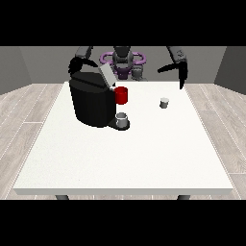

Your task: Insert the coffee pod into the coffee machine and close the lid

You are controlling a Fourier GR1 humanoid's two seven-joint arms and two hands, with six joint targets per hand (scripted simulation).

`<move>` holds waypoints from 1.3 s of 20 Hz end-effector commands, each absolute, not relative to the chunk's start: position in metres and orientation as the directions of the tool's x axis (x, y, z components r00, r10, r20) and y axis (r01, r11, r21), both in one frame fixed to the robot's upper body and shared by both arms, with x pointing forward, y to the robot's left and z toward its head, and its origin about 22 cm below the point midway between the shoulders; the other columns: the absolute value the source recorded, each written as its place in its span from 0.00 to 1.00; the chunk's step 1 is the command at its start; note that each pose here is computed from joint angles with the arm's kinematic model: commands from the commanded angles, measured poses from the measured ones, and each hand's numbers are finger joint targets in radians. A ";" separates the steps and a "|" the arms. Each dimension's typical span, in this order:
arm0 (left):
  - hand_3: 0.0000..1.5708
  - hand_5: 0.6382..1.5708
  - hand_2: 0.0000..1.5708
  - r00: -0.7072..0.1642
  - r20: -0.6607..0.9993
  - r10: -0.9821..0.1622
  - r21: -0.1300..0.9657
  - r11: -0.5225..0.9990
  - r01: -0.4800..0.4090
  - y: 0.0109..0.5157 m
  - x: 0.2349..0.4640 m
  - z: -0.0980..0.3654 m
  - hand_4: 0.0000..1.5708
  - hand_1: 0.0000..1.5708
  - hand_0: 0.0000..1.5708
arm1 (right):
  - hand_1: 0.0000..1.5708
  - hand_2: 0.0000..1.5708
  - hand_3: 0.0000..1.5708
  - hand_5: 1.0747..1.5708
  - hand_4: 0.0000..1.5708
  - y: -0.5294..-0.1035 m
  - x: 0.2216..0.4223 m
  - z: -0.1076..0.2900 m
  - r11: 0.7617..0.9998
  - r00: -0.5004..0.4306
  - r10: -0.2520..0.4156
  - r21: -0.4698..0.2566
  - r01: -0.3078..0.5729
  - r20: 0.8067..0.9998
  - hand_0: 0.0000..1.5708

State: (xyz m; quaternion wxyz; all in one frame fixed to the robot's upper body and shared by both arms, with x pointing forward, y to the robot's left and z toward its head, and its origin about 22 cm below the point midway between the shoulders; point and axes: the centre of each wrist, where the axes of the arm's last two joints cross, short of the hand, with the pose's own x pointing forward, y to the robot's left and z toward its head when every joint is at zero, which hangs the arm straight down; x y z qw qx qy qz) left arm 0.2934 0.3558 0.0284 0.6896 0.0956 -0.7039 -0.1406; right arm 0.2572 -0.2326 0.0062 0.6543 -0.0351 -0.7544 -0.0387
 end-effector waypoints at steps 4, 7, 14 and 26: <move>0.00 1.00 0.00 0.085 0.930 -0.357 0.354 0.934 0.047 0.369 0.317 0.024 0.00 0.00 0.00 | 0.00 0.00 0.00 1.00 0.22 -0.231 0.262 0.002 0.996 -0.119 0.009 0.002 0.094 0.993 0.00; 0.00 1.00 0.00 0.112 0.915 -0.387 0.382 0.922 0.061 0.367 0.323 0.012 0.00 0.00 0.00 | 0.00 0.00 0.00 1.00 0.25 -0.229 0.274 0.020 0.995 -0.092 0.016 -0.006 0.102 0.996 0.00; 0.00 1.00 0.00 0.069 0.858 -0.508 0.503 0.860 0.080 0.358 0.342 0.023 0.00 0.00 0.00 | 0.00 0.00 0.00 1.00 0.27 -0.244 0.291 0.011 0.993 -0.118 0.057 -0.044 0.111 0.991 0.00; 0.30 1.00 0.47 0.157 0.752 -0.640 0.630 0.768 0.116 0.378 0.332 -0.013 0.00 0.39 0.39 | 0.00 0.00 0.00 1.00 0.28 -0.237 0.291 0.015 0.994 -0.075 0.047 -0.039 0.102 0.996 0.00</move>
